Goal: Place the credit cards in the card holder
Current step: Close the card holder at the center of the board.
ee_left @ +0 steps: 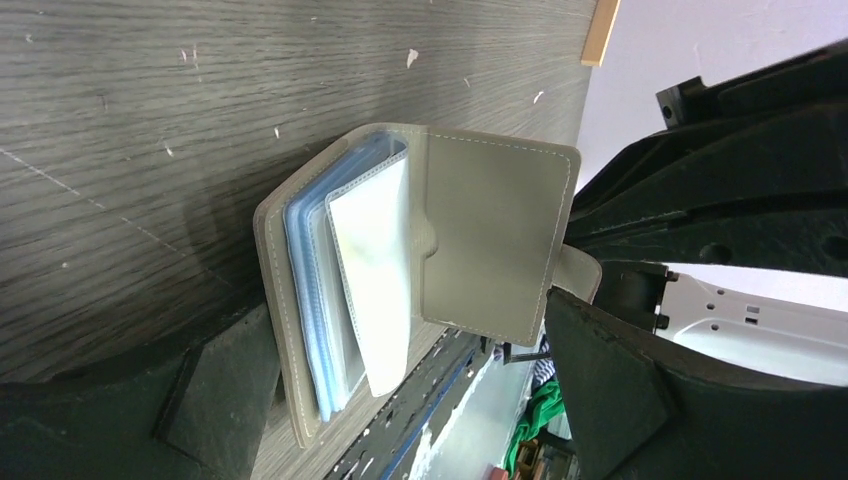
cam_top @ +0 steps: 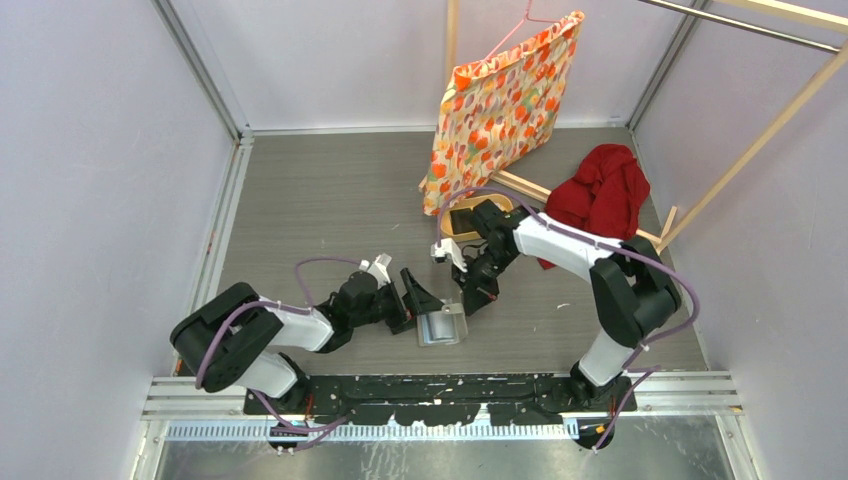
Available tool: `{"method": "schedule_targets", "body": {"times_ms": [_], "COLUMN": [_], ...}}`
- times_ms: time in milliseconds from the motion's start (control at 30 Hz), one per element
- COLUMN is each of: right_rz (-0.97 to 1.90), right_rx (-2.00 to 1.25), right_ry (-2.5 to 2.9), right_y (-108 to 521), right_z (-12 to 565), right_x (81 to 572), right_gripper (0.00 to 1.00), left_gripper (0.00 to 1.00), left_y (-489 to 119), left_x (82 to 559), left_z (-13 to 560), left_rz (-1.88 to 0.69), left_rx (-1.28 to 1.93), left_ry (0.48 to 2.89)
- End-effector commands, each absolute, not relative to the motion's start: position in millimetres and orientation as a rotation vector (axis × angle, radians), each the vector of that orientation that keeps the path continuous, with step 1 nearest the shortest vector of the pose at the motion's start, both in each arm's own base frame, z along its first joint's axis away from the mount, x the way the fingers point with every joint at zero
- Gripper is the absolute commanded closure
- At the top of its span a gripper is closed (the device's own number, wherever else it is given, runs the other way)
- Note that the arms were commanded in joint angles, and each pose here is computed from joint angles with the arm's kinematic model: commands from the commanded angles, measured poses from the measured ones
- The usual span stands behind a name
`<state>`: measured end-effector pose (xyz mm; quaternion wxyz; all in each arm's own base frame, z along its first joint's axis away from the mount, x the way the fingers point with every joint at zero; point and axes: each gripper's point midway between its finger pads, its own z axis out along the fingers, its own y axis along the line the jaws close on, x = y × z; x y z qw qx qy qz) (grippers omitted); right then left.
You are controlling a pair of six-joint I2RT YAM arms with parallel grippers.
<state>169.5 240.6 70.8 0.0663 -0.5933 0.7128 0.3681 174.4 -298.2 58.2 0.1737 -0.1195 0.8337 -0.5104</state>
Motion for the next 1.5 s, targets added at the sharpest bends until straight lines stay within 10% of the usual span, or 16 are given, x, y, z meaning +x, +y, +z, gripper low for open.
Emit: {"method": "schedule_targets", "body": {"times_ms": [0, 1467], "right_rz": [1.254, 1.0], "right_rx": [-1.647, -1.179], "right_ry": [2.34, 2.89], "right_y": [248.7, 201.1], "right_z": [79.2, 36.7], "right_x": [160.0, 212.8], "right_gripper": [0.98, 0.97], "left_gripper": [0.0, 0.0], "left_y": [-299.7, -408.4], "left_x": [175.7, 193.0], "left_z": [67.7, 109.6], "left_rz": [-1.433, -1.622], "left_rx": [-0.303, -0.11], "left_ry": [2.35, 2.295]}}
